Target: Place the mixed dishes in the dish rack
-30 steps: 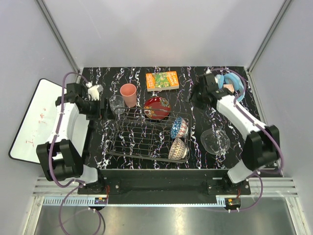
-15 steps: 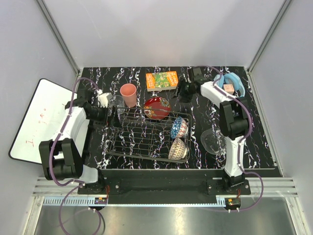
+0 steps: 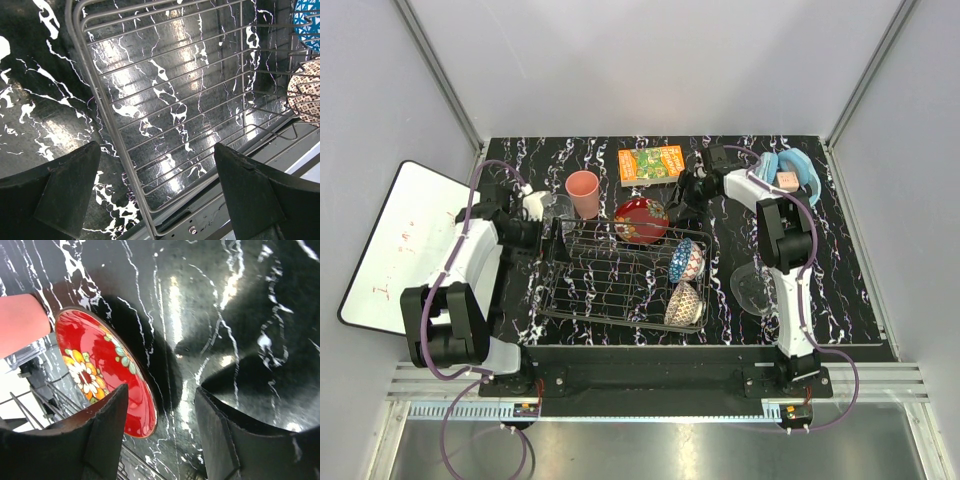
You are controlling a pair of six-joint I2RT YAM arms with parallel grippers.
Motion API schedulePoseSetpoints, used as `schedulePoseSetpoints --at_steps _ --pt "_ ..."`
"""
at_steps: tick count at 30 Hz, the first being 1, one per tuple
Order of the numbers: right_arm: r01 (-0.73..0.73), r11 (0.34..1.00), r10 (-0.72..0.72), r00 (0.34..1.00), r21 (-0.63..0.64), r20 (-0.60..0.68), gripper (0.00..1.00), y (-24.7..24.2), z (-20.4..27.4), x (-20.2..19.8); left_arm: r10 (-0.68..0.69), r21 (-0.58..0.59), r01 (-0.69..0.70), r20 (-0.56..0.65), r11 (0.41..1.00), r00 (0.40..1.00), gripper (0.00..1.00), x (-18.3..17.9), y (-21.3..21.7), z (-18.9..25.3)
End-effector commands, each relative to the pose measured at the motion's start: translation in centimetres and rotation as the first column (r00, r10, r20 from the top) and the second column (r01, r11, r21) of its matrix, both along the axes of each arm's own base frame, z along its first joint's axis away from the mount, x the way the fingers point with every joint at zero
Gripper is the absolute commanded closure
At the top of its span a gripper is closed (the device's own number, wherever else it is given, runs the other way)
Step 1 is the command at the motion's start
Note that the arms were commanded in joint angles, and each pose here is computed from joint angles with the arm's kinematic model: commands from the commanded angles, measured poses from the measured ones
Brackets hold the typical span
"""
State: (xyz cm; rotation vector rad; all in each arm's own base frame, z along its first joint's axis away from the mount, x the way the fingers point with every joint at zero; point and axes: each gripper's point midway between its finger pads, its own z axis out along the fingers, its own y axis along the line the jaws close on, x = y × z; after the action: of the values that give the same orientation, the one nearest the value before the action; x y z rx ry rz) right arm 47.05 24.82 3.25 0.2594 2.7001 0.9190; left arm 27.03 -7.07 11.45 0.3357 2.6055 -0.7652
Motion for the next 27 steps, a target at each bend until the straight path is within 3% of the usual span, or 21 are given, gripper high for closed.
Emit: schedulePoseSetpoints --at_steps 1,6,14,27 --pt "-0.042 0.997 0.042 0.999 0.061 0.007 0.36 1.2 0.1 0.6 -0.033 -0.031 0.034 0.056 0.999 0.998 0.01 0.5 -0.8 0.7" --pt "-0.034 0.997 0.036 0.999 0.069 -0.026 0.38 1.2 -1.5 0.5 -0.036 -0.035 0.037 0.052 0.999 0.998 0.01 0.5 -0.9 0.7" --pt "0.006 0.999 -0.001 0.996 0.049 -0.085 0.53 0.9 -4.7 -0.4 -0.038 -0.046 0.040 0.054 0.998 0.998 0.01 0.5 -1.0 0.9" --pt "0.032 0.999 -0.027 0.994 0.043 -0.106 0.57 1.1 -6.1 -1.4 -0.041 -0.059 0.045 0.065 0.997 0.997 0.01 0.6 -1.2 1.5"
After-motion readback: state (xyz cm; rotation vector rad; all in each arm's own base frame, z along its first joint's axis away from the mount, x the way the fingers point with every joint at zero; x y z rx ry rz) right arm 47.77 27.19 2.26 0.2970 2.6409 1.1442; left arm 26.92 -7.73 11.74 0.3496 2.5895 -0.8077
